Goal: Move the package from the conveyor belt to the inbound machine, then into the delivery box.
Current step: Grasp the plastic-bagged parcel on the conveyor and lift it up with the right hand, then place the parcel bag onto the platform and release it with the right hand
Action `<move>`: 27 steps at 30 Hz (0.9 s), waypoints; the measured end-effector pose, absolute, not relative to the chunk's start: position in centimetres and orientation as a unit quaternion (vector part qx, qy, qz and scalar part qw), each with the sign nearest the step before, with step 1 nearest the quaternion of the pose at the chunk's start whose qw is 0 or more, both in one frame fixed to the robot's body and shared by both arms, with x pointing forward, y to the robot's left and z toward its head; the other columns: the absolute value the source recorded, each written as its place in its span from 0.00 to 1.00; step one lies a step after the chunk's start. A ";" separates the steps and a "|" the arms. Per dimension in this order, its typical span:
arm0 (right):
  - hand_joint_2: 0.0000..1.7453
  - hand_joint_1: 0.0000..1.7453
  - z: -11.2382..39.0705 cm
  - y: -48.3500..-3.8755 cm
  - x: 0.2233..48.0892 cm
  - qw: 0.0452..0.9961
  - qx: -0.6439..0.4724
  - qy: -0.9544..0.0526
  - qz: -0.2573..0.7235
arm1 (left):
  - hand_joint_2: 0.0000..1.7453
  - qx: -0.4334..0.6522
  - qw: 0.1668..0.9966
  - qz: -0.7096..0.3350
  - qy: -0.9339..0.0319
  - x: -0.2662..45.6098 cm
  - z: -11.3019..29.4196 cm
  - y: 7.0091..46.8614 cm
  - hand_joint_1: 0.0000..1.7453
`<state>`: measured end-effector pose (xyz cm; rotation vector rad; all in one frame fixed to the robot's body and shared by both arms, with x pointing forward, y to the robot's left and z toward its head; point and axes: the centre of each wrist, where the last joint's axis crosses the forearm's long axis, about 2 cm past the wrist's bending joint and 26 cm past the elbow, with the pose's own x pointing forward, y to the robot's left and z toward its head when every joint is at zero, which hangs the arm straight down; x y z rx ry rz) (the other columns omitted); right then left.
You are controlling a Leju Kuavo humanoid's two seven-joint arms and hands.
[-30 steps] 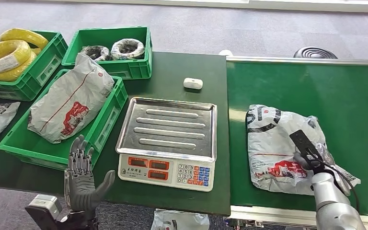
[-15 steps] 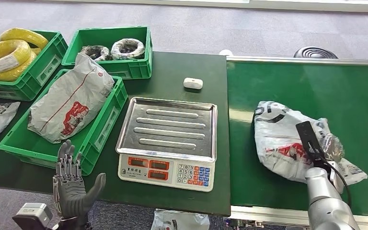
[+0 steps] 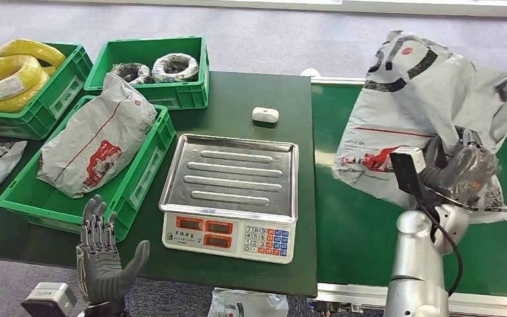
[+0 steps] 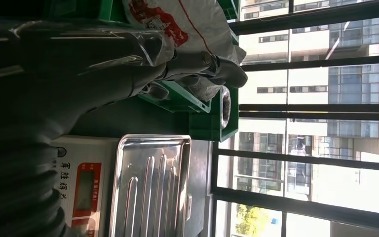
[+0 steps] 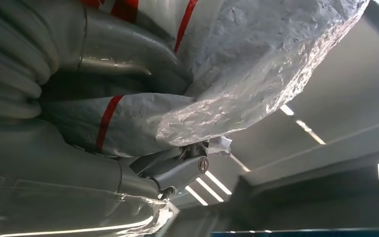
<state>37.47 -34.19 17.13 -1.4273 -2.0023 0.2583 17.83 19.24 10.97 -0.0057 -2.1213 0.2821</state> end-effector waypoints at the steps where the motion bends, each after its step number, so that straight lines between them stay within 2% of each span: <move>1: 1.00 1.00 17.6 -33.3 37.6 0.318 -0.540 -0.772 0.104 | 1.00 -0.003 0.480 0.115 -0.869 17.9 11.0 19.2 0.00; 6: 1.00 1.00 19.3 -28.6 38.1 0.309 -0.457 -0.823 0.134 | 1.00 -0.015 0.478 0.112 -0.871 18.2 11.0 19.0 0.00; 11: 1.00 1.00 20.2 -20.0 37.9 0.291 -0.254 -0.875 0.293 | 1.00 -0.045 0.470 0.104 -0.876 19.7 11.2 18.9 0.00; 15: 1.00 1.00 20.2 -15.3 36.7 0.262 -0.177 -0.886 0.339 | 1.00 -0.044 0.472 0.102 -0.875 19.9 11.0 18.9 0.00; 19: 1.00 1.00 19.6 -12.6 35.5 0.251 -0.130 -0.889 0.361 | 1.00 -0.041 0.473 0.103 -0.874 19.9 11.0 18.8 0.00; 27: 1.00 1.00 18.3 -10.6 34.2 0.260 -0.072 -0.886 0.378 | 1.00 -0.032 0.474 0.110 -0.873 19.9 11.0 18.6 0.00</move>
